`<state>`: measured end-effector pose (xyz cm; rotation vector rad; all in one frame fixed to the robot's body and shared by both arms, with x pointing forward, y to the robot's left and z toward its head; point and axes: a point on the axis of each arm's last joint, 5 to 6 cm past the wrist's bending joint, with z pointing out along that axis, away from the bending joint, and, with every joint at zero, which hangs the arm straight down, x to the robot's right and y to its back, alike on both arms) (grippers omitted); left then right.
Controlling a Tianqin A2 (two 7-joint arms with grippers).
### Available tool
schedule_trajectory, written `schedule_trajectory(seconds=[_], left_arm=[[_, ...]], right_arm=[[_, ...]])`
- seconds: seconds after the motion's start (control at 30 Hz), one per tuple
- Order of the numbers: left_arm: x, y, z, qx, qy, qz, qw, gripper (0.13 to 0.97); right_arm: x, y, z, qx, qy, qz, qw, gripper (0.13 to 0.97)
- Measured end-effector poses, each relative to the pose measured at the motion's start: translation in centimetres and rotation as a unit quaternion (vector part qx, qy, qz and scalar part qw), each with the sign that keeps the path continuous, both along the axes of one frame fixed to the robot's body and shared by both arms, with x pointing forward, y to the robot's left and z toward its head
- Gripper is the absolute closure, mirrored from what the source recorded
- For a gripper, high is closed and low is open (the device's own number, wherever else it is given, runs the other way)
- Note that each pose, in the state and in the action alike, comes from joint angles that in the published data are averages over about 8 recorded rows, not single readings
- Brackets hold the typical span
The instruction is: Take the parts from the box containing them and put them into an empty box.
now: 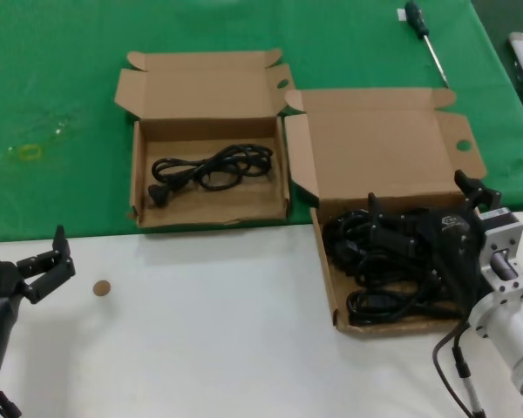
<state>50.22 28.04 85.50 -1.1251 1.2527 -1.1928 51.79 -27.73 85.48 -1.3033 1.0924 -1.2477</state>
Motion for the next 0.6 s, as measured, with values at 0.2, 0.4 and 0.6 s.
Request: schedule_trajectory(seconds=[0.2, 0.4, 0.6], left_arm=[[0.00, 0.00, 0.00, 0.000, 0.000, 0.000, 1.0000, 0.132], [0.00, 0.00, 0.00, 0.000, 0.000, 0.000, 1.0000, 0.132], [0.00, 0.00, 0.00, 0.000, 0.000, 0.000, 1.0000, 0.132]], right_arm=[[0.00, 0.00, 0.00, 0.000, 0.000, 0.000, 1.000, 0.130], [0.00, 0.00, 0.00, 0.000, 0.000, 0.000, 1.000, 0.130], [0.00, 0.00, 0.00, 0.000, 0.000, 0.000, 1.000, 0.130]])
